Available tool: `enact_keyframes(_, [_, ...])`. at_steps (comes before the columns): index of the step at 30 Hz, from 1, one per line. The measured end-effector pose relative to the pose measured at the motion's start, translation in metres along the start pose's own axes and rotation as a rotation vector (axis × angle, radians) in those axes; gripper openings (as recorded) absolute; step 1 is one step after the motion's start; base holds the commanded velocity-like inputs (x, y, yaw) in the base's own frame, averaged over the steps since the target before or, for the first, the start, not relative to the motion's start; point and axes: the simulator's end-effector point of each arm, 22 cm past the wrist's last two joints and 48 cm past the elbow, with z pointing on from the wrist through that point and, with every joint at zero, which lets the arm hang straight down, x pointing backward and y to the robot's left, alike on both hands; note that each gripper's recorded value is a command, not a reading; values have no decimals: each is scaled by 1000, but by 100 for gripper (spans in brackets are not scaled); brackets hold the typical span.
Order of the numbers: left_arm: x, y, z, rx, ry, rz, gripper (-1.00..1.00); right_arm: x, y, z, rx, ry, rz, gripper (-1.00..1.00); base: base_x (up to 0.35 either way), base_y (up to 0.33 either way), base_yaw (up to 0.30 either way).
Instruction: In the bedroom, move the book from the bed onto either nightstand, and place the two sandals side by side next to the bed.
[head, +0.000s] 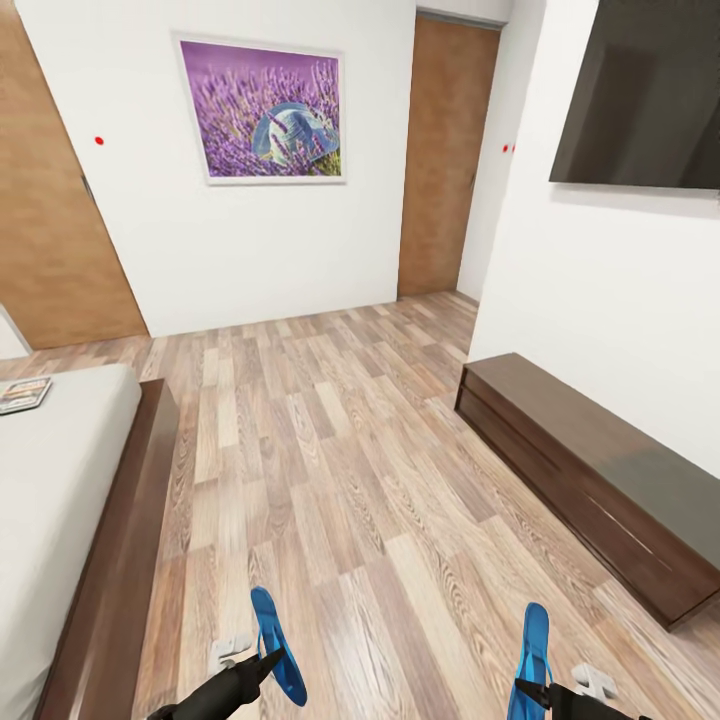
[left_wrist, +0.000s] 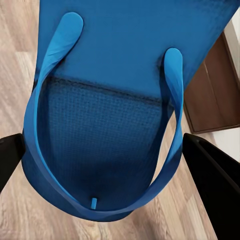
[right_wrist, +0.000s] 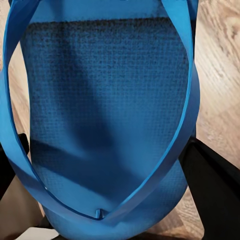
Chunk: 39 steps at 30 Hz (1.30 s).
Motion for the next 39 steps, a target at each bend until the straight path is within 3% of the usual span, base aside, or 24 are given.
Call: enact_keyframes(39, [-18,-17,-1,27,-35,29,-100,-18,13,-7,-20,-42,-24,-100,0,0,0])
